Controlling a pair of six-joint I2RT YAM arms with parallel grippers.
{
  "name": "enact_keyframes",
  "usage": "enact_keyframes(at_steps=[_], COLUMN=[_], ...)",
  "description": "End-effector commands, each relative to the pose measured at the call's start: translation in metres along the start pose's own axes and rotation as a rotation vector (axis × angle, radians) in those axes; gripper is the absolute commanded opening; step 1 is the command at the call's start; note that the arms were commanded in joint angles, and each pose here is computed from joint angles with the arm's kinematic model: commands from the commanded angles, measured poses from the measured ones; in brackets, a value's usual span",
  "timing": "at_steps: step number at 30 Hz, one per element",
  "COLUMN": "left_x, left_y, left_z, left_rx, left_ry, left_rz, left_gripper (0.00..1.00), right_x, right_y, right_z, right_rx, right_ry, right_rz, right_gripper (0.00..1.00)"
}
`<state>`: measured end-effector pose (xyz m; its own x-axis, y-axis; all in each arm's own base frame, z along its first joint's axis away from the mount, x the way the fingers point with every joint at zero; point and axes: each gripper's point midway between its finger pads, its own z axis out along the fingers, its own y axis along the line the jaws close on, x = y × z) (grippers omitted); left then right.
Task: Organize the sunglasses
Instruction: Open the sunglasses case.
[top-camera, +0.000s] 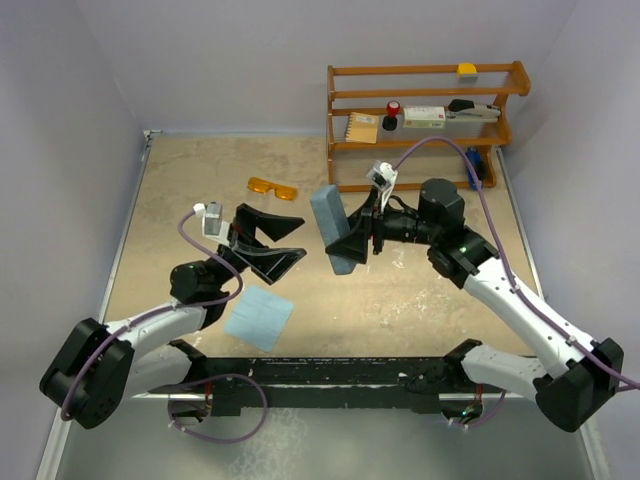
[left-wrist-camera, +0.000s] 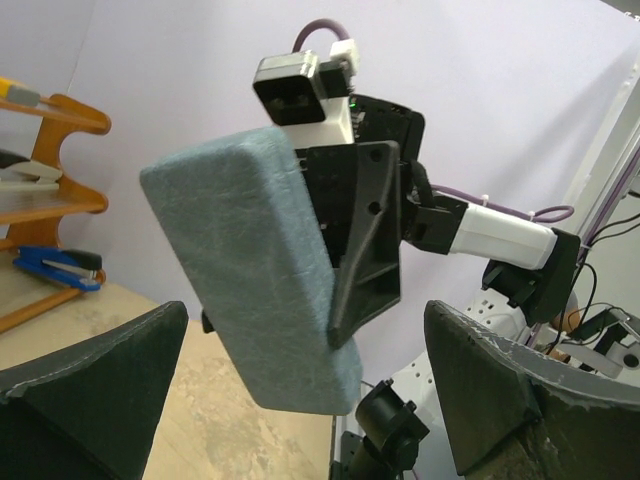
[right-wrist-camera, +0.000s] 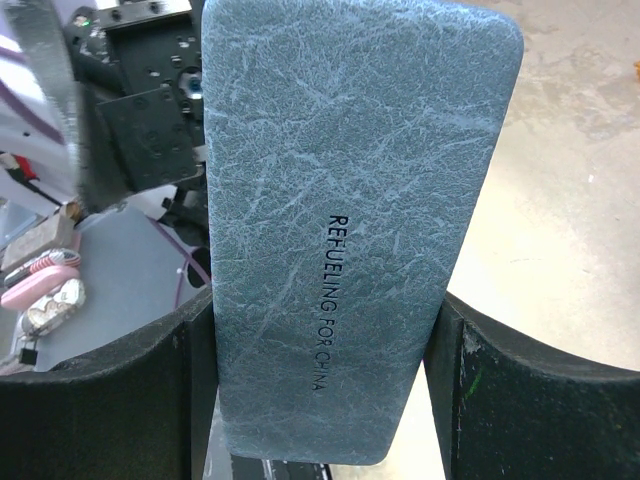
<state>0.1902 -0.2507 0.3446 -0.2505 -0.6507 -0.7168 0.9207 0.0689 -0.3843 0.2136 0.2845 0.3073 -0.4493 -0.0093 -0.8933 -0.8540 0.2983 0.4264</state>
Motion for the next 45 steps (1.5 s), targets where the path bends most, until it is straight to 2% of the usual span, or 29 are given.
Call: enact_keyframes(at_steps=[1, 10, 30, 37, 39, 43, 45], left_x=[-0.008, -0.011, -0.012, -0.016, -0.017, -0.019, -0.021], left_y=[-0.007, -0.014, -0.028, -0.035, -0.035, -0.037, -0.038], left_z=[0.01, 0.014, 0.015, 0.014, 0.014, 0.015, 0.015], left_rx=[0.059, 0.094, 0.188, 0.204, 0.204, 0.207, 0.209], left_ry=[-0.008, 0.001, -0.016, -0.023, -0.025, -0.03, -0.04], left_rz=[0.037, 0.043, -0.008, -0.004, -0.004, -0.006, -0.006], left_gripper=[1.0, 1.0, 0.98, 0.83, 0.82, 0.81, 0.88], right_x=[-0.022, -0.017, -0.016, -0.015, -0.016, -0.016, -0.016], right_y=[0.04, 0.064, 0.081, 0.08, 0.081, 0.082, 0.082], right_z=[-0.001, 0.012, 0.027, 0.029, 0.029, 0.03, 0.03], right_rx=[-0.114, -0.171, -0.252, -0.254, -0.257, -0.266, -0.272], right_ry=[-0.053, -0.012, 0.0, -0.003, -0.005, -0.006, -0.005], right_rz=[-0.073, -0.089, -0.077, -0.071, -0.07, -0.065, -0.063], right_gripper=[0.0, 0.0, 0.0, 0.0, 0.0, 0.0, 0.0])
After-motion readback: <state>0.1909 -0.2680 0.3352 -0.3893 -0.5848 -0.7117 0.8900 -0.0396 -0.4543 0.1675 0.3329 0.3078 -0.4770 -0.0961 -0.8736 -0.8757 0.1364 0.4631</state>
